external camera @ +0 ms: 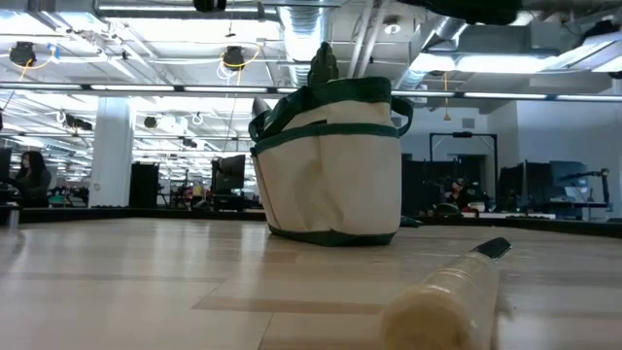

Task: Pick & Place Garden tools in Gardening bag
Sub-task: Put the bottom green shear scissors into the gardening bag

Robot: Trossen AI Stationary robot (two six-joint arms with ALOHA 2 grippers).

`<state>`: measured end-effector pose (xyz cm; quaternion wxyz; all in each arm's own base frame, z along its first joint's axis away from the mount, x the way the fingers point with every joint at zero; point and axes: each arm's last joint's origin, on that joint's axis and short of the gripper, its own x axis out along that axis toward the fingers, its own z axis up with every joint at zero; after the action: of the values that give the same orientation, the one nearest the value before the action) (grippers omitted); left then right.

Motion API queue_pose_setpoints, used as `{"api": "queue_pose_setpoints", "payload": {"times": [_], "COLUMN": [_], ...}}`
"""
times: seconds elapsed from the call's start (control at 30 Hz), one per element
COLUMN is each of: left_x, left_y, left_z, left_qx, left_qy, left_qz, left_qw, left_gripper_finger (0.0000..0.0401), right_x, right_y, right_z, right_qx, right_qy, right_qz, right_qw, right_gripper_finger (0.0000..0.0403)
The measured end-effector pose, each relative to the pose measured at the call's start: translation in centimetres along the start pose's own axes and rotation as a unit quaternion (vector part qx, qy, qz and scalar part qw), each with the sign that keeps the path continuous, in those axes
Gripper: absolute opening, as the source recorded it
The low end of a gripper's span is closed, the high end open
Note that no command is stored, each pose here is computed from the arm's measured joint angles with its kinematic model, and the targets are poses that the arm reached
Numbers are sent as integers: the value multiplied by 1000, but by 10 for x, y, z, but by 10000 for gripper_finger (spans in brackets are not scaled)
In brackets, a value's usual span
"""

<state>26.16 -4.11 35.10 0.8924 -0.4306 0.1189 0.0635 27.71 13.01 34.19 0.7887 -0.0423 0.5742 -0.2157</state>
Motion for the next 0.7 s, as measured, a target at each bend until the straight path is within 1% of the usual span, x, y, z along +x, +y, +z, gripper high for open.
{"api": "queue_pose_setpoints", "payload": {"times": [0.2, 0.3, 0.43, 0.5, 0.63, 0.7], "left_x": [13, 27, 49, 58, 72, 76], "left_y": [6, 11, 22, 24, 25, 26], "left_z": [-5, -12, -21, -21, -12, -7], "left_qx": [-12, -11, -38, -59, -107, -123], "left_qy": [22, 36, 55, 58, 48, 49], "left_qz": [11, 30, 48, 35, -20, -44], "left_qw": [1000, 999, 997, 996, 993, 990], "left_gripper_finger": [156, 156, 157, 156, 155, 155], "right_x": [1, 3, 4, 4, 4, 3], "right_y": [-14, -18, -18, -17, -16, -15], "right_z": [13, 17, 21, 22, 21, 20], "right_qx": [-8, -14, -21, -20, -24, -35], "right_qy": [-7, -9, -21, -22, -20, -21], "right_qz": [1, 0, 10, 12, 13, 13], "right_qw": [1000, 1000, 1000, 999, 999, 999], "right_gripper_finger": [16, 16, 16, 16, 16, 16]}}
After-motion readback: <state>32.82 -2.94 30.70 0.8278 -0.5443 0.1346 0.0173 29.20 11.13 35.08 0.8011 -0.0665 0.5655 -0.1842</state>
